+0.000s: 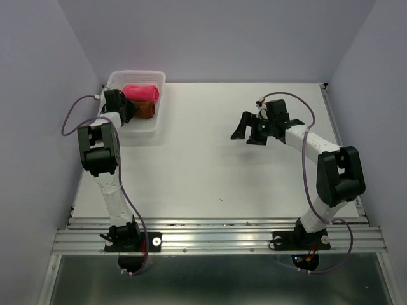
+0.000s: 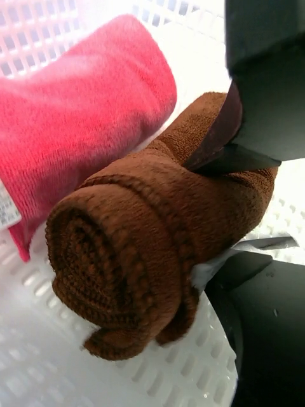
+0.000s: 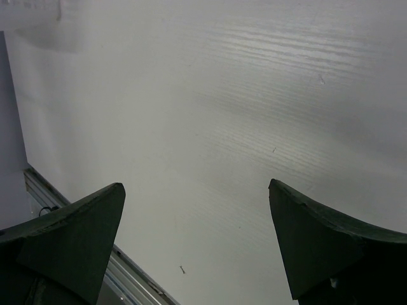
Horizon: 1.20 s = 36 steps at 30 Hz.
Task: Roll the towels
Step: Place the rolled towel into the container
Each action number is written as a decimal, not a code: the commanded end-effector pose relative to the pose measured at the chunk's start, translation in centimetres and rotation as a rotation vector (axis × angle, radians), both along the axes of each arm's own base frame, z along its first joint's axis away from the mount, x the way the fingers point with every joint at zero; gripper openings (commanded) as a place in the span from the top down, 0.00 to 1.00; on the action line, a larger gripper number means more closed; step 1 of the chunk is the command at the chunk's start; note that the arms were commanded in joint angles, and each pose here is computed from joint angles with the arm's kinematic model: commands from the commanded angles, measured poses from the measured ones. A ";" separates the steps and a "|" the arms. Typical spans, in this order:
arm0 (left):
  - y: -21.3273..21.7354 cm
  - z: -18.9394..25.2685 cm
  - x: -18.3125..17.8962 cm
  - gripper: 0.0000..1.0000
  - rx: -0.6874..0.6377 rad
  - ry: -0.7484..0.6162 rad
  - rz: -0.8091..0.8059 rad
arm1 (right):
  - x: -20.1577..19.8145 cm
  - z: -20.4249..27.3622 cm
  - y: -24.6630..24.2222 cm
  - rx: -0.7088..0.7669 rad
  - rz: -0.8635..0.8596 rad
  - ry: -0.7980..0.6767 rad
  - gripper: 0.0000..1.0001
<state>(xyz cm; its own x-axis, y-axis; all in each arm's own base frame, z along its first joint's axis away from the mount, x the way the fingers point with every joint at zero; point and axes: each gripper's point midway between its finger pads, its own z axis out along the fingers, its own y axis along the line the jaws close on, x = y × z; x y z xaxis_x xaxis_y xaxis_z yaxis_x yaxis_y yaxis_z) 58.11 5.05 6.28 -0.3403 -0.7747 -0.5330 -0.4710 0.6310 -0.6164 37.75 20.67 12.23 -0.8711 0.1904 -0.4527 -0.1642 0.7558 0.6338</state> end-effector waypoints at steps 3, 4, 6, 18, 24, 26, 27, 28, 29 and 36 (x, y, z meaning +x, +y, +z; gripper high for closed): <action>0.8 1.4 -1.4 0.25 0.031 0.065 0.020 | 1.3 2.1 0.2 0.007 0.009 -0.065 0.00; 0.6 2.2 -1.5 0.23 0.028 0.058 0.013 | 1.2 2.3 0.3 0.012 0.013 -0.068 0.00; 0.7 3.2 -1.5 0.23 0.031 0.051 0.018 | 1.1 2.6 0.3 0.017 0.017 -0.073 0.00; 0.0 13.8 -3.1 0.01 0.046 -0.037 -0.013 | 1.6 6.1 0.0 0.020 0.000 -0.168 0.00; -0.4 19.5 -6.6 0.01 0.087 -0.065 -0.026 | 3.2 9.3 -1.9 -0.022 -0.165 -0.249 0.00; -0.5 21.5 -8.9 0.01 0.100 -0.083 -0.013 | 3.4 10.7 -3.2 -0.041 -0.249 -0.283 0.00; -0.3 22.2 -9.7 0.01 0.115 -0.093 0.004 | 2.9 11.5 -3.7 -0.038 -0.279 -0.301 0.00; -0.3 22.6 -10.5 0.01 0.122 -0.101 0.010 | 2.7 11.7 -4.2 -0.045 -0.305 -0.308 0.00; -0.4 23.1 -12.2 0.01 0.129 -0.108 0.020 | 2.6 11.6 -5.1 -0.070 -0.352 -0.313 0.00; -1.4 24.5 -17.6 0.01 0.142 -0.170 0.007 | -1.0 12.2 -8.1 -0.125 -0.436 -0.384 0.00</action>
<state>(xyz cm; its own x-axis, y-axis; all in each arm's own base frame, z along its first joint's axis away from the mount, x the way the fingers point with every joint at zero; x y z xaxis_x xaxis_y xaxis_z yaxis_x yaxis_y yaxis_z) 42.45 3.77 31.88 -0.2143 -0.7070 -0.6739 -0.3658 0.6979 -0.6158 37.54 14.73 24.40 -0.5577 0.3958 -0.7296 -0.0892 0.8453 0.5268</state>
